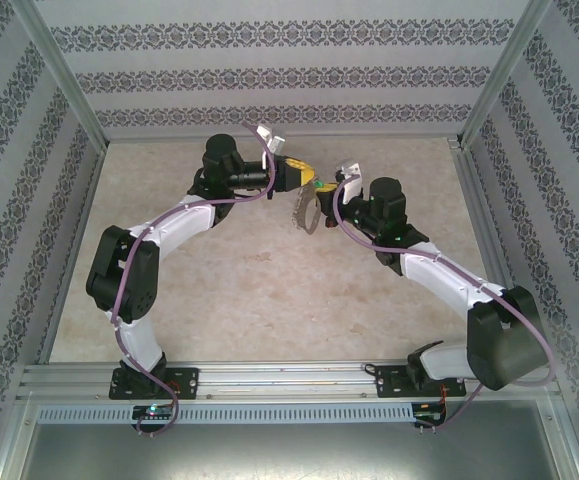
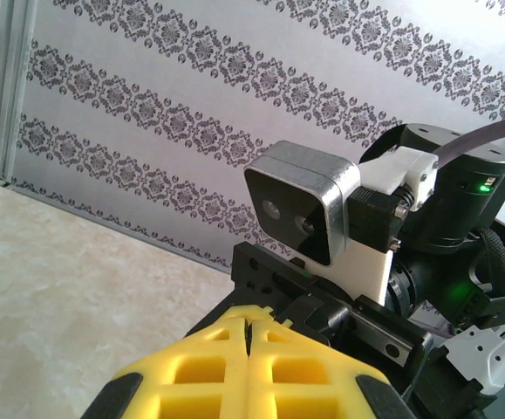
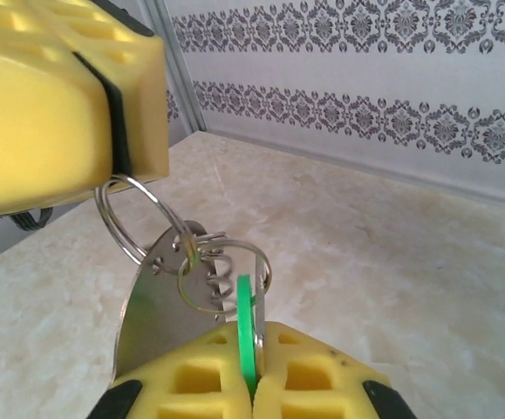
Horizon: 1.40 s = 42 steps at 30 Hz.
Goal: Put the keys on the keyring
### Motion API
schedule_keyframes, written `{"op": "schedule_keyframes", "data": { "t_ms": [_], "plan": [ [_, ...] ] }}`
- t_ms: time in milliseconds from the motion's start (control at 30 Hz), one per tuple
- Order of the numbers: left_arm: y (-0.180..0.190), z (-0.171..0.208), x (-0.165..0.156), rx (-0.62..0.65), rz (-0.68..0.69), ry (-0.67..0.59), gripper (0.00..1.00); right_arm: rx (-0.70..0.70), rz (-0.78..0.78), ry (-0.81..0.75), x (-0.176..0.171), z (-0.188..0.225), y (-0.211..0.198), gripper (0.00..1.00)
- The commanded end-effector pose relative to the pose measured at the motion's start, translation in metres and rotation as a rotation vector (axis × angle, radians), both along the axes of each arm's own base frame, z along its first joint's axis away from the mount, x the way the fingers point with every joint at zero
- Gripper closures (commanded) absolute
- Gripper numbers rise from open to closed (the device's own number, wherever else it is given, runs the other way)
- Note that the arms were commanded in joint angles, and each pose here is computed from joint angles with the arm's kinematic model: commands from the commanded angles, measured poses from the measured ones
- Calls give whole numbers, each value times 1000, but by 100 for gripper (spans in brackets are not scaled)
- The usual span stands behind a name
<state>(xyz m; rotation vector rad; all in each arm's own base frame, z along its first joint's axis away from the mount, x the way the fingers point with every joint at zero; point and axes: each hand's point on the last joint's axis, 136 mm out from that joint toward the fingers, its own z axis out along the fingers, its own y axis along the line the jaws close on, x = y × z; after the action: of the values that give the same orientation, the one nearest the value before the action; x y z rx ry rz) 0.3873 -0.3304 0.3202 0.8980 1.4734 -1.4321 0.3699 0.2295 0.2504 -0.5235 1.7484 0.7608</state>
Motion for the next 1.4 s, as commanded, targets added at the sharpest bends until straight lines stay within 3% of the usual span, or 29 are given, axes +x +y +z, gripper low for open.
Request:
{"op": "schedule_keyframes", "data": {
  "t_ms": [0,567,733,1033,1367],
  "plan": [
    [-2,26,-15,-17,-33,-87,100,9,8,-47,-3,19,-3,100],
    [-2,22,-13,0,-26,-87,100,-64,26,-40,-9,25,-11,100],
    [3,24,-8,-5,49,-97,100,-59,16,-17,0,24,-11,100],
    [50,24,31,-7,358,-49,83,-26,8,44,45,17,4,100],
    [77,20,32,27,445,-36,76,59,13,151,122,-10,31,100]
  ]
}}
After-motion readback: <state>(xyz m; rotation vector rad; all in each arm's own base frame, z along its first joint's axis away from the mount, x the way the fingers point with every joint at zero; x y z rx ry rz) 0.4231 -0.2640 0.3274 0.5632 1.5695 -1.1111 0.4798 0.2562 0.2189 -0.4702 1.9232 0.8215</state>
